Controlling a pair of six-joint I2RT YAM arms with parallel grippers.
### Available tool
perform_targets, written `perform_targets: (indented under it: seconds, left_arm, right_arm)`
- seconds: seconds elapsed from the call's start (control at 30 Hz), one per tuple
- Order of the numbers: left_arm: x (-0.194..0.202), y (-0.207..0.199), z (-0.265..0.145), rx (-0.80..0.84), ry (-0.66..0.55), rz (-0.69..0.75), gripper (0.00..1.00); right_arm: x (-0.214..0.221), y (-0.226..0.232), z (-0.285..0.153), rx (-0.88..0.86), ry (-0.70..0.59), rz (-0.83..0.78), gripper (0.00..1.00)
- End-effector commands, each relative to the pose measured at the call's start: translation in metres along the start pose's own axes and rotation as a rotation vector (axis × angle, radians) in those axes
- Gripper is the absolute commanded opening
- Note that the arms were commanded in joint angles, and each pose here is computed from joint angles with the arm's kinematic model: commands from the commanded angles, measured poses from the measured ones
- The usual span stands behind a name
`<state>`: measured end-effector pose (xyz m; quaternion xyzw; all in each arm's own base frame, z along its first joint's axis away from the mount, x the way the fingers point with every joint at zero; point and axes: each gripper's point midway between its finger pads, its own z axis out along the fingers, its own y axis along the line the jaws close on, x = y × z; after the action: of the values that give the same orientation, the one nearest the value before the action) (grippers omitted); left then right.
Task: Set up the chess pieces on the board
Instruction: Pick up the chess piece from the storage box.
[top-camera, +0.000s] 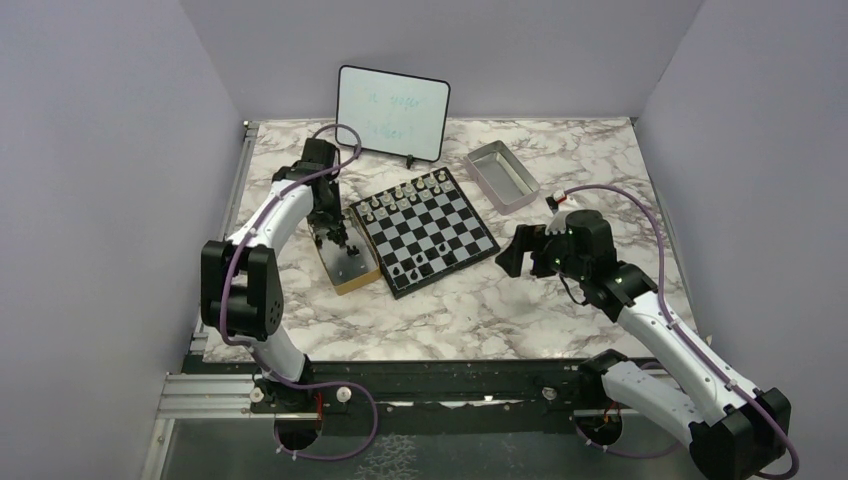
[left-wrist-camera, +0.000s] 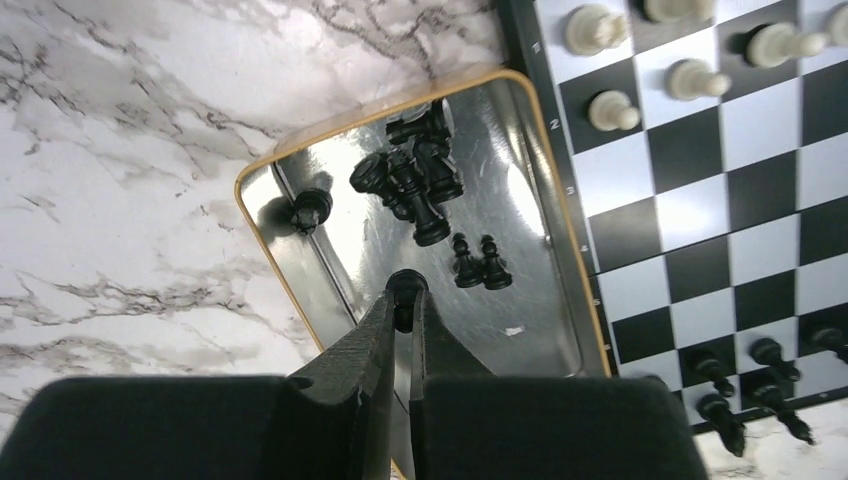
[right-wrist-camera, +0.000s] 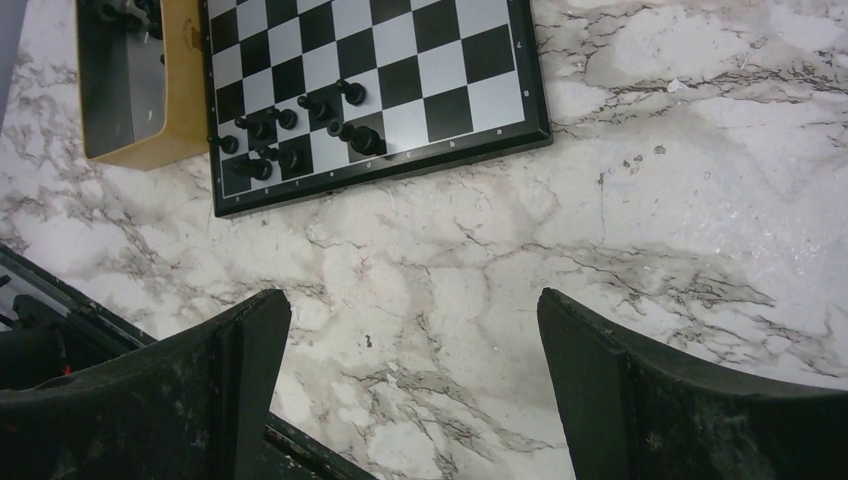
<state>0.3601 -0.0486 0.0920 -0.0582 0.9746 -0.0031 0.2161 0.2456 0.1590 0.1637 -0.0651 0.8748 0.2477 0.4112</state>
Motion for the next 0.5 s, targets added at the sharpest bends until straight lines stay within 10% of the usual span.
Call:
perform_targets:
  seconds: [0.0,0.47]
  left_arm:
    - [-0.021,-0.018,-0.030,0.061,-0.057,0.011,0.06]
    - [-0.040,-0.101,-0.066,0.150,-0.135,0.184,0.06]
  right_arm:
    - [-0.006,0.006,-0.001,-0.040,-0.030,0.005,1.00]
    - [-0.005,0.005,-0.002,-0.031,-0.030,0.007,1.00]
